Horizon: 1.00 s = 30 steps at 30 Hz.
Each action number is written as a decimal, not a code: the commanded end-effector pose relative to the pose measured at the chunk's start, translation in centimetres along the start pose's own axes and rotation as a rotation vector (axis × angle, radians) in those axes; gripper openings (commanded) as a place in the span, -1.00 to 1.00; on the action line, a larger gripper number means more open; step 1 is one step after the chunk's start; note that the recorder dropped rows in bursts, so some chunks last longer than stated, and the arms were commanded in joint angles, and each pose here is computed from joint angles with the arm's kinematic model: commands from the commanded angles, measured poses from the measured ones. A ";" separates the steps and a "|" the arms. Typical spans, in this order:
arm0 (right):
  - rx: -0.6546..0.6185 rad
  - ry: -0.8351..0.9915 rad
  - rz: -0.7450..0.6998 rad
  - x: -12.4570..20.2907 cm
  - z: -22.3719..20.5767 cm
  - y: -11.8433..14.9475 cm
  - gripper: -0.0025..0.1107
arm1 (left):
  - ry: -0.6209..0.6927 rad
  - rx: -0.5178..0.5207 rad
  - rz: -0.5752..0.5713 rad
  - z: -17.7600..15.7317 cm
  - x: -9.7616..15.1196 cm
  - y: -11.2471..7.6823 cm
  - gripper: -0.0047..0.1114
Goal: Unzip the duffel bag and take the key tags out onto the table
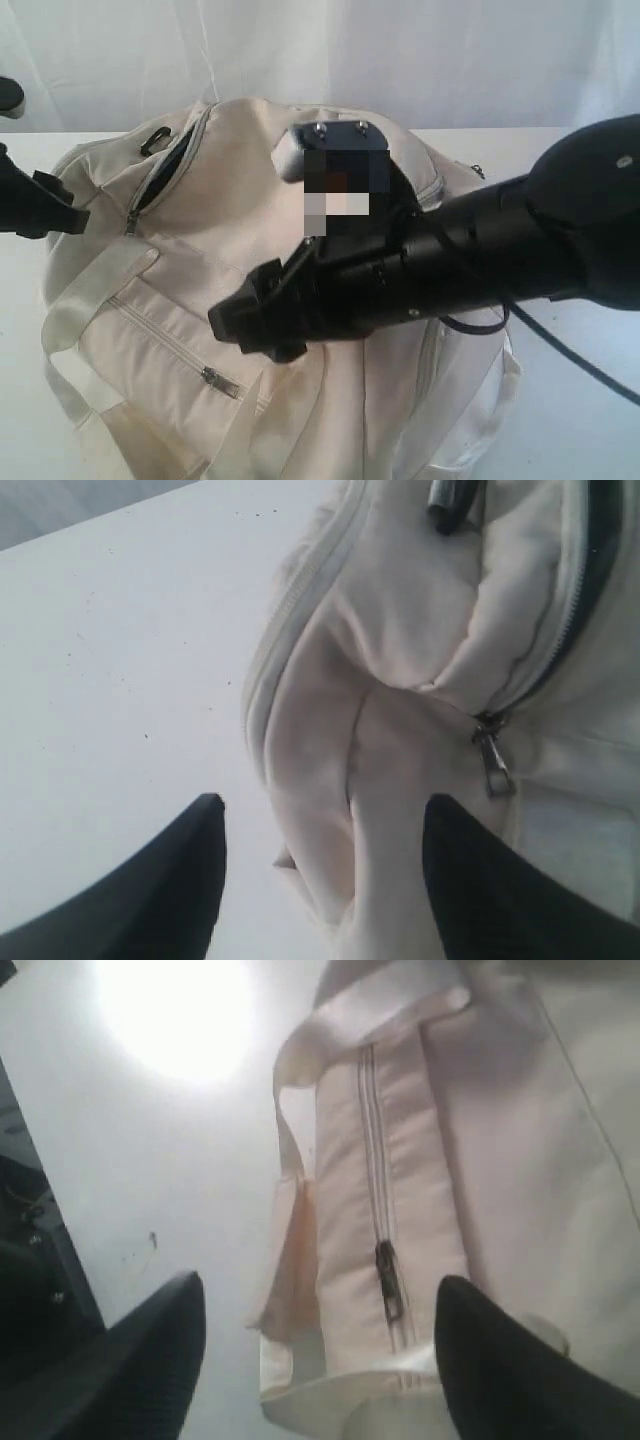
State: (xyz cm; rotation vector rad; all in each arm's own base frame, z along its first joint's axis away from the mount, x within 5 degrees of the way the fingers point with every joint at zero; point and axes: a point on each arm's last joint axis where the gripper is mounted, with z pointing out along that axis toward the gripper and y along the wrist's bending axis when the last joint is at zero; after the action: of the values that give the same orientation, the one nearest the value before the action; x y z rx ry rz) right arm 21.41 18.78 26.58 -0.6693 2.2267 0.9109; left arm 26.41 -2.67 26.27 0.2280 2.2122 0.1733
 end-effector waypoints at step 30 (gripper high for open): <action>0.319 0.077 0.083 3.8 -9.5 2.8 0.13 | 0.090 -0.027 0.035 7.1 -1.8 0.4 -0.20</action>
State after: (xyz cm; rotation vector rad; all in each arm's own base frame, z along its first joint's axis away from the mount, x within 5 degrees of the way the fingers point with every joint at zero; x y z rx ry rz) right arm 13.32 13.36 30.75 -0.5231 2.3861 0.6628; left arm 33.17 -2.53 23.50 0.2715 2.2901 0.2393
